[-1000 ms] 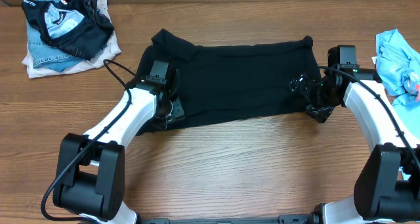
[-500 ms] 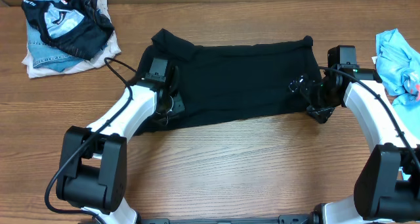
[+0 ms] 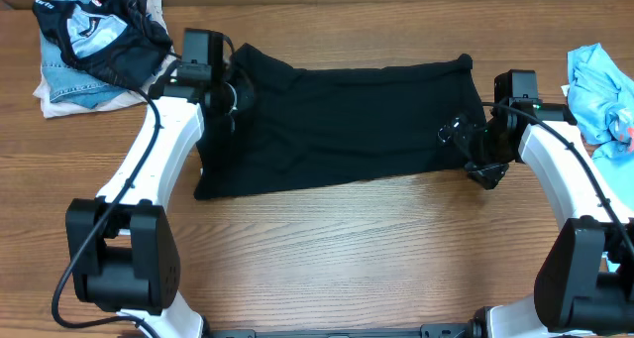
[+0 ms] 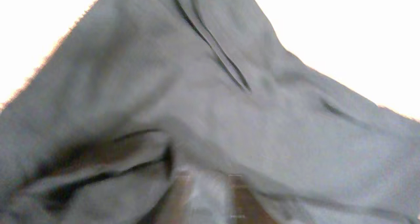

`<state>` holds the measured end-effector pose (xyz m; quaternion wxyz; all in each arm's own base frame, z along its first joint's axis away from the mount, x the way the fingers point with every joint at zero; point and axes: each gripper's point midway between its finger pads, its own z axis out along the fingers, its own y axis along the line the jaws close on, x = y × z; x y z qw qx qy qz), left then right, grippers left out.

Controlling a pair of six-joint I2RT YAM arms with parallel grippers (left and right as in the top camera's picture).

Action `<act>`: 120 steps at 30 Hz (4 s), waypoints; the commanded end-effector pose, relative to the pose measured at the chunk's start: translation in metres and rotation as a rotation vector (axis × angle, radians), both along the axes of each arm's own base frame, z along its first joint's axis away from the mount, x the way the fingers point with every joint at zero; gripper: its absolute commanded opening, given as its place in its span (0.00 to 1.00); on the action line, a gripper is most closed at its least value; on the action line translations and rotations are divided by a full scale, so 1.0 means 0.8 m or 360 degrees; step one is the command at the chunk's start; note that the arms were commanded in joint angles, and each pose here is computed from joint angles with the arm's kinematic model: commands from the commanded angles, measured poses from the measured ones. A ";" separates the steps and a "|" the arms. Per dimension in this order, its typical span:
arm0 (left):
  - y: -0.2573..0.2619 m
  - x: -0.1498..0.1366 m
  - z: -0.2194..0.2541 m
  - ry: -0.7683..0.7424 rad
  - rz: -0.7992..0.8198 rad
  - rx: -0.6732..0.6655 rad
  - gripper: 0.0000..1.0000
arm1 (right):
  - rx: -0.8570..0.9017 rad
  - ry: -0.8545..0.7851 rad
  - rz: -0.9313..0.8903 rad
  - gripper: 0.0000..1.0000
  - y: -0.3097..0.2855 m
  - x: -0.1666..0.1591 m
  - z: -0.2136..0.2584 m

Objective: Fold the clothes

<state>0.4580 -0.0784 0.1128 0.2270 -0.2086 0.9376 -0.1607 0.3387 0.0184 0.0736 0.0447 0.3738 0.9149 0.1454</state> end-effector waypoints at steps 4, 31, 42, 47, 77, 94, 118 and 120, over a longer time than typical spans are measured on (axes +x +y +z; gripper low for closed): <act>0.014 0.002 -0.055 0.0119 -0.0079 0.0183 1.00 | -0.0022 -0.0065 -0.0001 0.97 -0.004 0.005 0.018; -0.116 -0.122 -0.064 0.0652 -0.0355 -0.0113 0.98 | -0.0021 -0.0057 0.0000 0.98 -0.003 0.003 0.018; -0.117 -0.118 -0.127 0.0829 -0.0153 -0.0139 0.91 | -0.0022 -0.0057 -0.0001 0.98 -0.004 0.003 0.018; -0.117 -0.116 -0.127 0.0818 -0.0156 -0.0142 0.79 | -0.0022 -0.0059 -0.0001 0.98 -0.004 0.004 0.018; -0.085 0.049 -0.062 0.0003 -0.0057 0.0279 0.20 | -0.0079 -0.0124 -0.0014 0.98 -0.012 0.016 0.019; -0.063 -0.019 -0.071 0.0325 -0.0248 0.0458 1.00 | -0.0344 -0.0352 -0.0101 0.98 -0.051 0.068 0.021; -0.057 -0.042 -0.071 0.0433 -0.0331 0.0502 1.00 | -0.0276 -0.0250 -0.0115 0.88 -0.045 0.089 -0.050; -0.057 -0.043 -0.071 0.0435 -0.0331 0.0502 1.00 | -0.0275 -0.0234 -0.0119 0.88 -0.045 0.089 -0.056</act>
